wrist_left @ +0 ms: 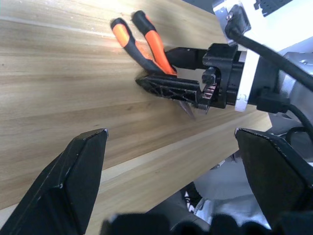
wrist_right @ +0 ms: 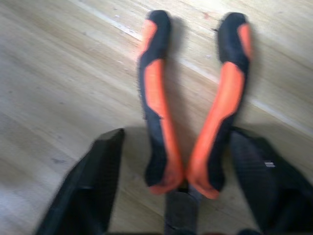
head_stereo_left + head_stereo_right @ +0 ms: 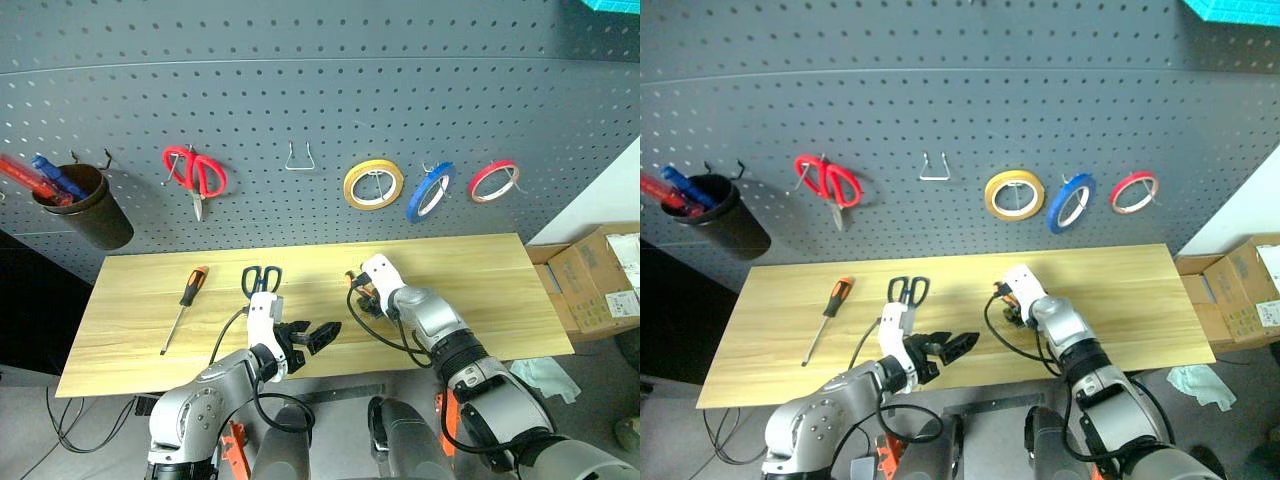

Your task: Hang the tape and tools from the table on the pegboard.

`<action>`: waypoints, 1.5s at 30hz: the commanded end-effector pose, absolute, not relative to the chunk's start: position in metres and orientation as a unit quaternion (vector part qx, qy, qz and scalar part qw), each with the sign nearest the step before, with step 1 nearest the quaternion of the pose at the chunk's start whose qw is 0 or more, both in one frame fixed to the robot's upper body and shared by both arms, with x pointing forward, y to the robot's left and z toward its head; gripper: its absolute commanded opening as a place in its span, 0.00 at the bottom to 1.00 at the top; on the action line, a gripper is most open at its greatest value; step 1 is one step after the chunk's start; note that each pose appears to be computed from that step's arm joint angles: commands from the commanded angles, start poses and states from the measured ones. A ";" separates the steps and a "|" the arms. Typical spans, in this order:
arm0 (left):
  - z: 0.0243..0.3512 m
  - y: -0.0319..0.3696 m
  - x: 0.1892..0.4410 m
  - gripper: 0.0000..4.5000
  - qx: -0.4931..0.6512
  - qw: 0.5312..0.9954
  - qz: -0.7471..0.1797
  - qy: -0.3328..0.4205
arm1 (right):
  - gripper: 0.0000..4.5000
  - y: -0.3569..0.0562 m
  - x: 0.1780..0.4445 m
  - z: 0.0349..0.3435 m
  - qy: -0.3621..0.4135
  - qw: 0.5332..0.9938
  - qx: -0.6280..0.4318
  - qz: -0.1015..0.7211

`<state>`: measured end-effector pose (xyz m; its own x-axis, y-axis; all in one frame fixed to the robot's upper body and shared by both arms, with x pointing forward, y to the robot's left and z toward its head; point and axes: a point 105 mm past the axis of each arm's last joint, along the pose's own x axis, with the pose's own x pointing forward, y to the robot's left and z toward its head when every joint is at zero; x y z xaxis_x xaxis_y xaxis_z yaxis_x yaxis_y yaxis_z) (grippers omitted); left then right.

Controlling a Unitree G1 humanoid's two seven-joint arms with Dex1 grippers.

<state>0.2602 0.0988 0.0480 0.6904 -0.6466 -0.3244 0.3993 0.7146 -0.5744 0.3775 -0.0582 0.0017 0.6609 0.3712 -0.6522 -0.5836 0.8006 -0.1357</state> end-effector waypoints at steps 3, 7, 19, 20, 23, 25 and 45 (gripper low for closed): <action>0.062 0.090 0.258 1.00 -0.246 0.880 -0.327 0.241 | 0.39 -0.058 0.371 -0.007 0.326 0.888 -0.171 0.276; 0.062 0.089 0.260 1.00 -0.244 0.879 -0.331 0.242 | 0.39 -0.060 0.370 -0.008 0.325 0.889 -0.174 0.274; 0.098 0.131 0.276 1.00 -0.192 0.907 -0.324 0.190 | 0.39 -0.063 0.354 0.051 0.214 0.908 -0.136 0.334; 0.104 0.136 0.276 1.00 -0.188 0.909 -0.325 0.183 | 0.39 -0.064 0.351 0.060 0.203 0.912 -0.122 0.334; 0.125 0.146 0.272 1.00 -0.185 0.910 -0.334 0.160 | 0.39 -0.065 0.347 0.095 0.157 0.929 -0.076 0.325; 0.136 0.152 0.269 1.00 -0.189 0.911 -0.337 0.145 | 0.39 -0.064 0.346 0.114 0.129 0.938 -0.053 0.319; 0.229 0.169 0.297 1.00 -0.248 0.917 -0.310 -0.037 | 0.39 -0.015 0.387 0.280 -0.267 0.915 -0.012 0.302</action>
<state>0.2909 0.1724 0.2191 0.8054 -0.5639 0.1825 0.5774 0.6769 -0.4565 0.3803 -0.0084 0.2590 0.6951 0.6008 0.3949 -0.5942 0.7892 -0.1549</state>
